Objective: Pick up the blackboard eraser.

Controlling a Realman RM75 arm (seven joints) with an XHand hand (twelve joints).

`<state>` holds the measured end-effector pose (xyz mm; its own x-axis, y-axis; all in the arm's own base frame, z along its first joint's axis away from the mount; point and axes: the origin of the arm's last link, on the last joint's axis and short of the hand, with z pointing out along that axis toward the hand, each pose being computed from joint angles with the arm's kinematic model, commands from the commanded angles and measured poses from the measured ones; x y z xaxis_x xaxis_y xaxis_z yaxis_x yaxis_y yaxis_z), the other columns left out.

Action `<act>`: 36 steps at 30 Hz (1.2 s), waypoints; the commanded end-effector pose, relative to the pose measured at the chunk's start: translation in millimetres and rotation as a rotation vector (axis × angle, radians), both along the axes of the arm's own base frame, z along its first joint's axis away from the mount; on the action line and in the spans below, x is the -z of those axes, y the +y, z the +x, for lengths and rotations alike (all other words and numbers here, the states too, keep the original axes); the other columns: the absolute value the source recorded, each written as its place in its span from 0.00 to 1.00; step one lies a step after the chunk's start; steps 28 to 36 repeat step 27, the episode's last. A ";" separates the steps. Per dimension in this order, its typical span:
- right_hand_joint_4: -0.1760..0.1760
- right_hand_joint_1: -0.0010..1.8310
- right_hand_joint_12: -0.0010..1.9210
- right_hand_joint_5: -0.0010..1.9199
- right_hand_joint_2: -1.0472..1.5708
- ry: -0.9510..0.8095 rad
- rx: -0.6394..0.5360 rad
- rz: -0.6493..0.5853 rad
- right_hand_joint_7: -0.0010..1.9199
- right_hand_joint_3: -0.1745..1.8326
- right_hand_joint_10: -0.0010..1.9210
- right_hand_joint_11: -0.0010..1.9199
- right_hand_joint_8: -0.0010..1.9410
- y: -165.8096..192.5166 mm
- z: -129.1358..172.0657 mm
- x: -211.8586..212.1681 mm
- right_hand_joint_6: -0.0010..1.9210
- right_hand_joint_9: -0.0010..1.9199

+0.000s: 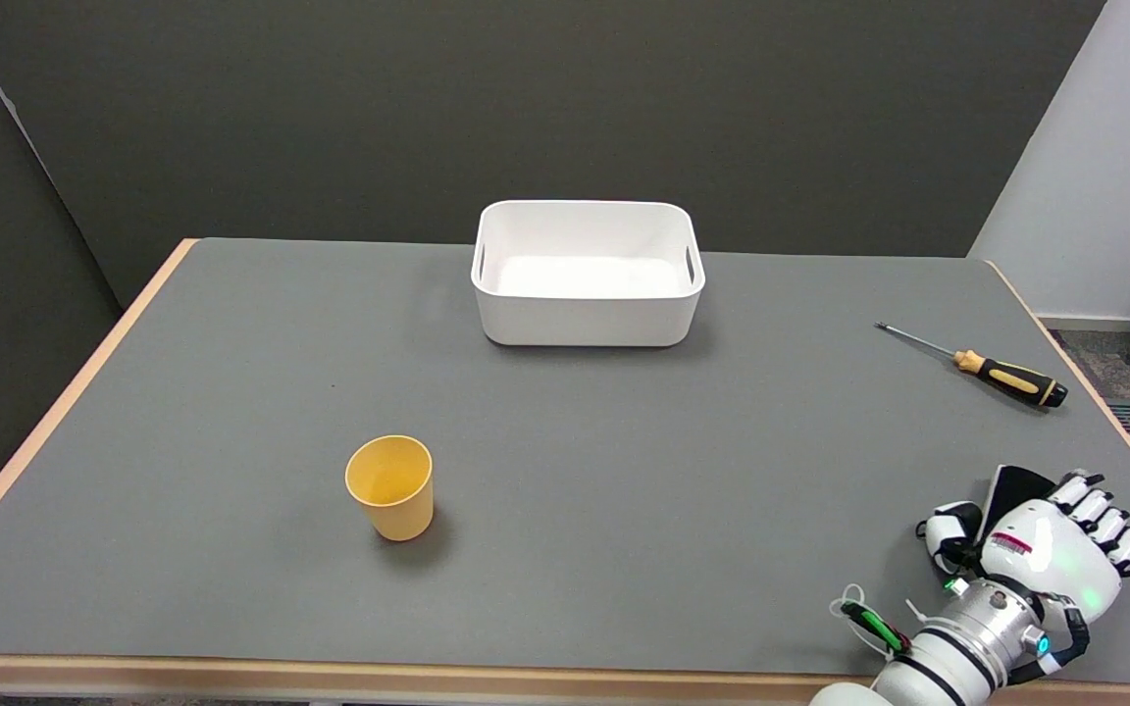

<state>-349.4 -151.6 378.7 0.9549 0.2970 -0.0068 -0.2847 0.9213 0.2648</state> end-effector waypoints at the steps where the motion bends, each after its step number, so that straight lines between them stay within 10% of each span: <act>1: 0.00 0.66 1.00 0.10 0.91 0.052 -0.023 0.055 0.18 0.22 1.00 0.00 1.00 -13.3 6.7 -2.5 0.51 0.04; 3: 0.00 0.76 1.00 0.12 0.92 0.070 -0.042 0.074 0.11 0.17 1.00 0.00 1.00 -16.7 9.7 -2.8 0.57 0.25; 5: 0.00 0.66 1.00 0.16 0.95 0.094 -0.081 0.099 0.11 0.12 1.00 0.00 1.00 -21.1 13.7 -3.6 0.98 0.24; 27: 0.00 0.67 1.00 0.17 0.95 0.425 -0.534 0.628 0.11 0.11 1.00 0.00 0.99 -150.3 128.7 7.9 0.97 0.26; 36: 0.00 0.67 1.00 0.17 0.95 0.425 -0.534 0.628 0.11 0.11 1.00 0.00 0.99 -150.3 128.7 7.9 0.97 0.26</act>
